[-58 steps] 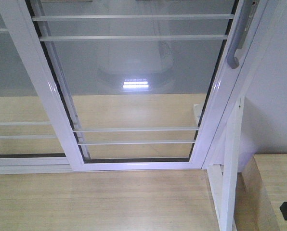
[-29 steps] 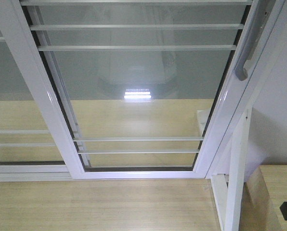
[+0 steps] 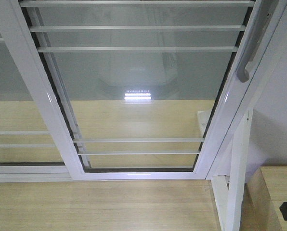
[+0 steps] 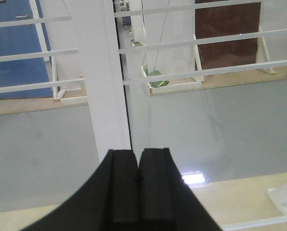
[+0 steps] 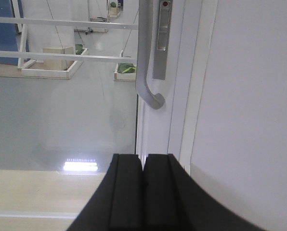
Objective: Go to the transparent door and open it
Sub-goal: 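Raise the right gripper and move it toward the grey door handle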
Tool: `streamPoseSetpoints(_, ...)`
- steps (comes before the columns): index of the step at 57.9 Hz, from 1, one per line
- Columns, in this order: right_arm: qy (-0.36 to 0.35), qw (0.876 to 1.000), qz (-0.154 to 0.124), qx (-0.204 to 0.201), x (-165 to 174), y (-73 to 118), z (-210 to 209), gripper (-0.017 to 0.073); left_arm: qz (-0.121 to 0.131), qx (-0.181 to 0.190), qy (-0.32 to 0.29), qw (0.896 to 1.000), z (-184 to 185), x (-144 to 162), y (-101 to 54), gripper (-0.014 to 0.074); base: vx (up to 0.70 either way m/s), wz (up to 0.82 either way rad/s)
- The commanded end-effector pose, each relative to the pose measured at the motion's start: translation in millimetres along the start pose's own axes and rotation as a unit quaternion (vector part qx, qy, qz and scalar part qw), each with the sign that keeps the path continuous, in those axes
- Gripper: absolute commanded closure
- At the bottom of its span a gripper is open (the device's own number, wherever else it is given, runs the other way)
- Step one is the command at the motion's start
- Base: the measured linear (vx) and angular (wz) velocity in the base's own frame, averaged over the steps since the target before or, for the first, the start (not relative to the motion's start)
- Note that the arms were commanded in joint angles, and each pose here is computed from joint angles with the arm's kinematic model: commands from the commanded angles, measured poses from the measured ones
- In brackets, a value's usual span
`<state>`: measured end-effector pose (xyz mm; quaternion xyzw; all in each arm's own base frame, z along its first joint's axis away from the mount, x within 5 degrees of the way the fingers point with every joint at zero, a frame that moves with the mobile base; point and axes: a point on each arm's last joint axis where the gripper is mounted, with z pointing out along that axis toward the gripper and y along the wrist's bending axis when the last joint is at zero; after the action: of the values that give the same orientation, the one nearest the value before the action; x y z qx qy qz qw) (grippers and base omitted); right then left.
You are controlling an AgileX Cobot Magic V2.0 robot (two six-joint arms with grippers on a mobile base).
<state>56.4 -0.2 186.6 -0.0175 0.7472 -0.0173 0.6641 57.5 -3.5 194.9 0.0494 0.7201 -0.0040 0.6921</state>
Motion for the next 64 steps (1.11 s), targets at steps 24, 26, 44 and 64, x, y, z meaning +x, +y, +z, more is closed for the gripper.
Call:
streamPoseSetpoints(24,-0.024,1.000,-0.004,0.004,-2,-0.4,2,0.0567,-0.001,0.009,-0.015,1.000,2,4,-2.0,0.0599,0.00,0.00)
streamPoseSetpoints(26,-0.024,1.000,-0.004,0.004,-2,-0.4,2,0.0567,-0.001,0.009,-0.015,1.000,2,4,-2.0,0.0599,0.00,0.00)
streamPoseSetpoints(44,-0.027,1.000,-0.005,0.004,-3,-0.5,2,0.0567,0.003,0.011,-0.028,1.000,2,1,-2.4,0.0599,0.00,0.00)
streamPoseSetpoints(64,-0.068,0.998,-0.011,0.007,-10,-0.8,1,0.0567,0.002,0.020,-0.088,0.996,1,-11,-4.0,0.0599,0.00,0.00)
